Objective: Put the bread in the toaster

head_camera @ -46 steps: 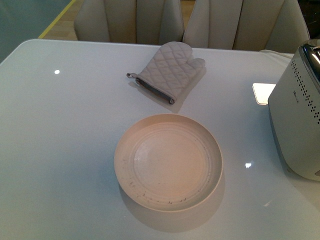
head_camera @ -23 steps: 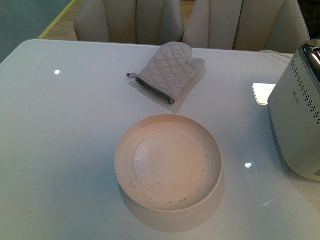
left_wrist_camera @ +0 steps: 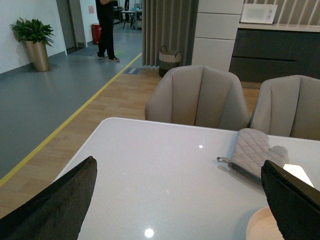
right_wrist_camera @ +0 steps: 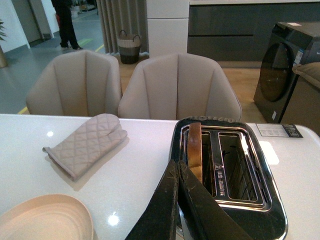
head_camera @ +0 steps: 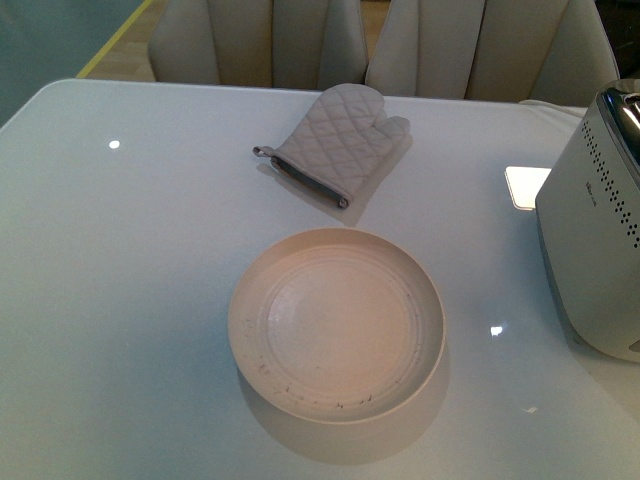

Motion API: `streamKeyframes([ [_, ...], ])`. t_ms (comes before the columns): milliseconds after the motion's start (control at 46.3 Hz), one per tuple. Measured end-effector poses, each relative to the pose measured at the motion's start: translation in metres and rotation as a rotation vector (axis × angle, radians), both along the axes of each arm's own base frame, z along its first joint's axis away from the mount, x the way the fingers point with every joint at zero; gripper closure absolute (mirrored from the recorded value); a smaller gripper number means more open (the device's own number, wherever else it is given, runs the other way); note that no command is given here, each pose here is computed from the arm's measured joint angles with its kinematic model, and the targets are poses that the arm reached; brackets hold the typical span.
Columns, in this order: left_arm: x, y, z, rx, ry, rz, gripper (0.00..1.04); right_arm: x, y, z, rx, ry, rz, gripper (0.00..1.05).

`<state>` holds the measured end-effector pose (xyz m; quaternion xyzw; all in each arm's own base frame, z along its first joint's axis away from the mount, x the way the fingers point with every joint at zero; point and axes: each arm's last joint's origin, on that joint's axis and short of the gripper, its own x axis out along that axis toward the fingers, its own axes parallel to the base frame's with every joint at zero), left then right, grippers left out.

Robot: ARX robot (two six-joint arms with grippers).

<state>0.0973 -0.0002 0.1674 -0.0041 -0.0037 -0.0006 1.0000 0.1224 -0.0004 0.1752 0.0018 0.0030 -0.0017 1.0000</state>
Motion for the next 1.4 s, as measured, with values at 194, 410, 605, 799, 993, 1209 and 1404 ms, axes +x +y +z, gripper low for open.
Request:
streamKeyframes([
  [194, 0.0, 0.0, 0.0, 0.0, 0.0, 0.0, 0.07, -0.004, 0.0, -0.002, 0.0, -0.025, -0.001, 1.03],
  [410, 0.0, 0.0, 0.0, 0.0, 0.0, 0.0, 0.07, -0.009, 0.0, -0.002, 0.0, -0.026, 0.0, 1.03],
  [605, 0.0, 0.0, 0.0, 0.0, 0.0, 0.0, 0.07, -0.013, 0.0, -0.003, 0.0, -0.025, 0.0, 1.03],
  [799, 0.0, 0.0, 0.0, 0.0, 0.0, 0.0, 0.07, -0.025, 0.0, -0.006, 0.0, -0.016, 0.0, 1.03],
  [993, 0.0, 0.0, 0.0, 0.0, 0.0, 0.0, 0.07, -0.025, 0.0, -0.006, 0.0, -0.019, 0.0, 1.03],
  [1209, 0.0, 0.0, 0.0, 0.0, 0.0, 0.0, 0.07, -0.025, 0.0, -0.005, 0.0, -0.02, 0.0, 0.64],
  [1404, 0.0, 0.0, 0.0, 0.0, 0.0, 0.0, 0.07, -0.025, 0.0, -0.005, 0.0, -0.02, 0.0, 0.27],
])
